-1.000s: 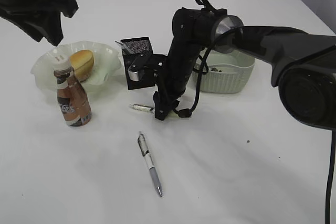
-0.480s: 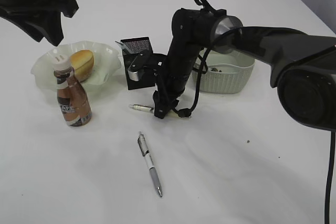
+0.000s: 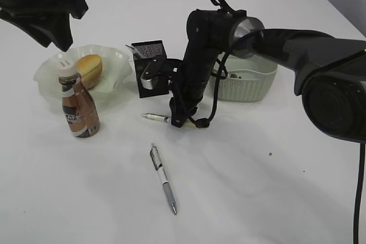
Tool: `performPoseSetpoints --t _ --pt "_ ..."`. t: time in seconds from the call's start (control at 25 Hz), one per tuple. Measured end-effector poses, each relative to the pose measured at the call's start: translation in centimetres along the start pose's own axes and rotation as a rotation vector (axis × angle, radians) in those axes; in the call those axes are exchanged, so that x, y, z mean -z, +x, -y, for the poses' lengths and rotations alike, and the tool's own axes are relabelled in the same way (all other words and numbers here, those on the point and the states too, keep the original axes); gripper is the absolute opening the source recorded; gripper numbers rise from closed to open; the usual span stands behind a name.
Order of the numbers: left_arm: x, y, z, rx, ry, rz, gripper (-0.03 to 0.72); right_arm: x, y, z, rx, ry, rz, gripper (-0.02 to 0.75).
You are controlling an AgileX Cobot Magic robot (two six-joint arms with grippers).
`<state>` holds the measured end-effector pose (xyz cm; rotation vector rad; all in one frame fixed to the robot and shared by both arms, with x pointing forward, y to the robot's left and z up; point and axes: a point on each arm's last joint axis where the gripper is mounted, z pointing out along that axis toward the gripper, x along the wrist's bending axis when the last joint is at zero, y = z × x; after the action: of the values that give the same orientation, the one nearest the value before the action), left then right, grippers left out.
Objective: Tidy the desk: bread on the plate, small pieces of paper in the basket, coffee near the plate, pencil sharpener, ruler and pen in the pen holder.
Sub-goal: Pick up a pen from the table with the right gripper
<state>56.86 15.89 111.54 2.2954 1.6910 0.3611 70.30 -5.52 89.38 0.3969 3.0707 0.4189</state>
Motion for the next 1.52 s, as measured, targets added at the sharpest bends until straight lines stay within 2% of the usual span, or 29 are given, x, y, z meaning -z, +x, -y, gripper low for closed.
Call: performPoseSetpoints --t 0.4,0.56,0.96,1.24,1.52 --pt "0.00 -0.28 0.04 -0.002 0.004 0.031 0.237 0.05 -0.09 0.10 0.005 0.013 0.009 0.138" --pt "0.00 -0.35 0.05 -0.007 0.005 0.038 0.237 0.03 -0.08 0.06 0.008 0.019 0.012 0.096" --pt "0.00 -0.40 0.06 -0.009 0.006 0.044 0.237 0.03 -0.11 0.10 -0.079 0.023 0.017 0.092" --pt "0.01 -0.49 0.07 -0.006 0.007 0.054 0.237 0.06 -0.14 0.08 -0.315 0.020 0.023 0.092" --pt "-0.02 -0.52 0.07 -0.005 0.008 0.057 0.237 0.06 -0.17 0.09 -0.417 0.018 0.027 0.092"
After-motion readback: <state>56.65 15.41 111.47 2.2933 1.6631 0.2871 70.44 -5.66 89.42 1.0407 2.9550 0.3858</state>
